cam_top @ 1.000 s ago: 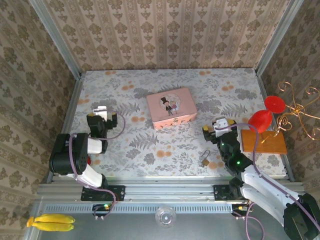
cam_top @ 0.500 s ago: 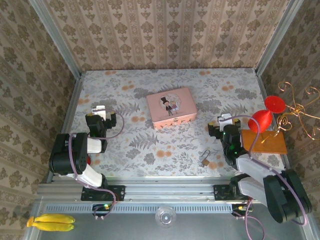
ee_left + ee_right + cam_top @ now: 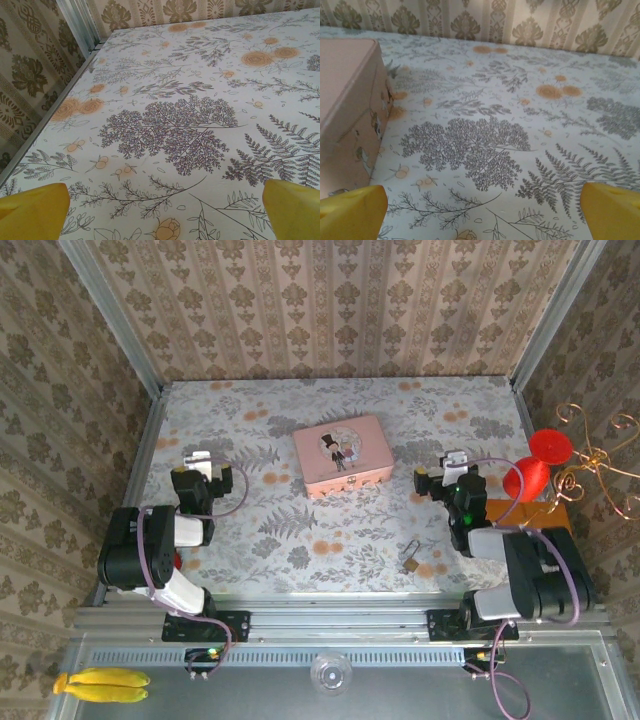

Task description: Unlock the padlock with the key

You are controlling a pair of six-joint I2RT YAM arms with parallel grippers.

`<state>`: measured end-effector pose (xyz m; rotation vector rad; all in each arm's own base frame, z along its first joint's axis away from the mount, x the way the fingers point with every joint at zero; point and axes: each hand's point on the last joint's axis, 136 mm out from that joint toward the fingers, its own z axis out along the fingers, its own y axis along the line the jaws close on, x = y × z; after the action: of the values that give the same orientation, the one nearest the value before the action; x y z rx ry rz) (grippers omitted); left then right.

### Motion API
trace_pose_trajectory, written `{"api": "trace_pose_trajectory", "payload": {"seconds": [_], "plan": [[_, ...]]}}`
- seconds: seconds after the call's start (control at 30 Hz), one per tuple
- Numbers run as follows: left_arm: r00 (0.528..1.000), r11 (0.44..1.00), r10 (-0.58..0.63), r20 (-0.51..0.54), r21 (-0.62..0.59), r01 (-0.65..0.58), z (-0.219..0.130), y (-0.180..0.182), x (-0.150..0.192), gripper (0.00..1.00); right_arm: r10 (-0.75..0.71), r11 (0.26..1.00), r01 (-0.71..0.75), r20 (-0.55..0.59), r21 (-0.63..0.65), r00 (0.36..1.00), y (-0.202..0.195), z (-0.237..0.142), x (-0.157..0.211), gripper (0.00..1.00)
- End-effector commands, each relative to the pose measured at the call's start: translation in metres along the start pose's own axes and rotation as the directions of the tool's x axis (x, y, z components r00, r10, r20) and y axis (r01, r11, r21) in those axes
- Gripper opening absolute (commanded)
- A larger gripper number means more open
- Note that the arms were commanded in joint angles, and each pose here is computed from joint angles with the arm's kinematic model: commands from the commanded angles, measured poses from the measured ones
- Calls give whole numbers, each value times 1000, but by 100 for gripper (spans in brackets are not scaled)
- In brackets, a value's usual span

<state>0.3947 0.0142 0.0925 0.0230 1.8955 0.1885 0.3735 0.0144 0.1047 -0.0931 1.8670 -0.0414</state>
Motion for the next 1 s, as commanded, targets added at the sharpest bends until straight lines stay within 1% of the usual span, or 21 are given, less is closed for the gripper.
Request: {"api": "trace_pose_trajectory", "payload": {"seconds": [0.0,0.03,0.1,0.17,0.27,0.97], "plan": [[1000,1000,-11,14,5,11,1,-2,-7,100,33,998,-31,40,-46,999,6,8,-3,100],[1000,1000,-11,14,5,11,1,-2,-7,100,38,999,-37,33,-32,999,4,13,-3,100],[1000,1000,-11,15,4,11,1,-2,-7,100,65,998,-64,-16,23,998,-6,19,-1,100],[1000,1000,-11,14,5,11,1,-2,-7,100,106,988,-99,-54,123,993,-23,27,1,100],[1000,1000,-11,14,4,11,1,-2,-7,100,123,984,-116,-45,134,991,-28,25,1,100],[1000,1000,-8,13,6,8,1,-3,-7,100,122,985,-115,-45,132,992,-28,25,1,100]]}}
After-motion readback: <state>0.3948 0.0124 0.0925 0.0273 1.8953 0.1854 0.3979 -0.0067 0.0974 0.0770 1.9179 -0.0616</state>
